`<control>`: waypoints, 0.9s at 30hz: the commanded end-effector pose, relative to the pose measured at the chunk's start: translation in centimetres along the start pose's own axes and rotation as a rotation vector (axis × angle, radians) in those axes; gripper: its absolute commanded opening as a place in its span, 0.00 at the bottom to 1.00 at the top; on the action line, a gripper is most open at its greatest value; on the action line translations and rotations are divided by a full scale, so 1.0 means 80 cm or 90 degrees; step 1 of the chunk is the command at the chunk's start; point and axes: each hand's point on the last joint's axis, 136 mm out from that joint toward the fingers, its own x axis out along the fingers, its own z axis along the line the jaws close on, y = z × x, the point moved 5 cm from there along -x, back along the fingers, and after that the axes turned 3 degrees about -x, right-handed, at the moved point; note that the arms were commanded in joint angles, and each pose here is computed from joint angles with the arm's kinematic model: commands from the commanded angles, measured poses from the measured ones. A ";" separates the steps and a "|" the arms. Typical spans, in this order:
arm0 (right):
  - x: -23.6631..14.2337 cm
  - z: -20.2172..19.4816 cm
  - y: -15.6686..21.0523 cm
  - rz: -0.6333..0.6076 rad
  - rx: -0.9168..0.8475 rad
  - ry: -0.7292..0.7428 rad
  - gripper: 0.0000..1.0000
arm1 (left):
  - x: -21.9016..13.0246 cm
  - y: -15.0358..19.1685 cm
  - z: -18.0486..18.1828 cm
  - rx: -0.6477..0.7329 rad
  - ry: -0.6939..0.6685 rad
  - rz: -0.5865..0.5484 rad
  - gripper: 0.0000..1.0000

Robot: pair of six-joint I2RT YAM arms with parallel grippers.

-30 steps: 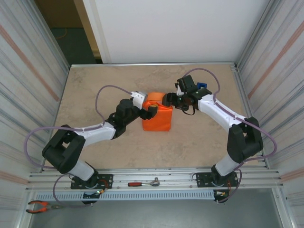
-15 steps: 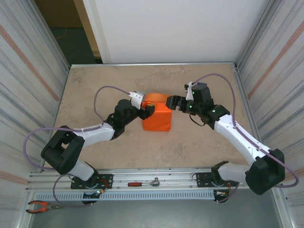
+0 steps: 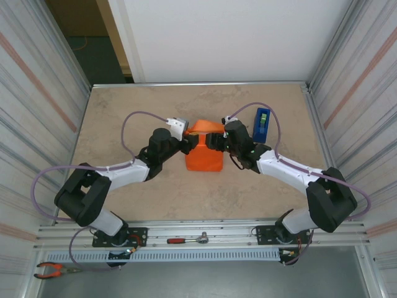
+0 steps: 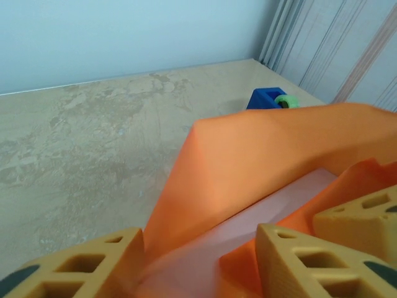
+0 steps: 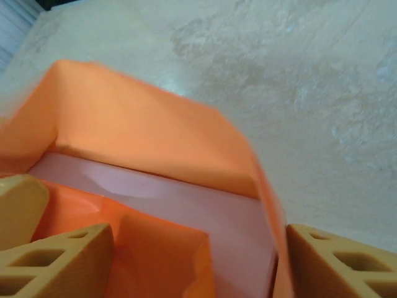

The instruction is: Wrap the gift box in paper

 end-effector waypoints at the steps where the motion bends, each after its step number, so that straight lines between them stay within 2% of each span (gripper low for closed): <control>1: 0.016 -0.018 0.032 0.016 -0.034 0.060 0.57 | 0.012 0.019 -0.003 -0.007 0.029 0.041 0.35; 4: 0.019 -0.009 0.036 0.017 -0.042 0.056 0.40 | 0.015 0.022 -0.009 -0.013 0.041 0.042 0.16; 6: 0.019 0.000 0.033 0.016 -0.050 0.046 0.25 | 0.015 0.021 -0.016 -0.011 0.051 0.043 0.03; 7: 0.018 0.005 0.029 0.016 -0.053 0.039 0.17 | 0.015 0.019 -0.019 -0.008 0.052 0.043 0.00; 10: 0.013 0.019 0.011 0.008 -0.064 0.023 0.00 | 0.014 0.004 -0.027 -0.002 0.059 0.029 0.00; 14: -0.006 0.035 -0.019 -0.013 -0.069 0.007 0.00 | 0.005 -0.026 -0.036 0.005 0.065 -0.003 0.00; 18: -0.026 0.035 -0.027 -0.026 -0.059 0.007 0.00 | -0.010 -0.050 -0.045 0.017 0.068 -0.035 0.00; 21: -0.029 0.023 -0.010 -0.021 -0.032 0.017 0.00 | -0.014 -0.049 -0.046 0.020 0.070 -0.032 0.00; 25: -0.019 -0.003 0.039 0.004 0.018 0.046 0.00 | -0.010 -0.023 -0.035 0.004 0.047 -0.012 0.01; 27: -0.014 -0.015 0.062 0.018 0.033 0.065 0.00 | -0.012 -0.018 -0.030 -0.004 0.034 -0.011 0.24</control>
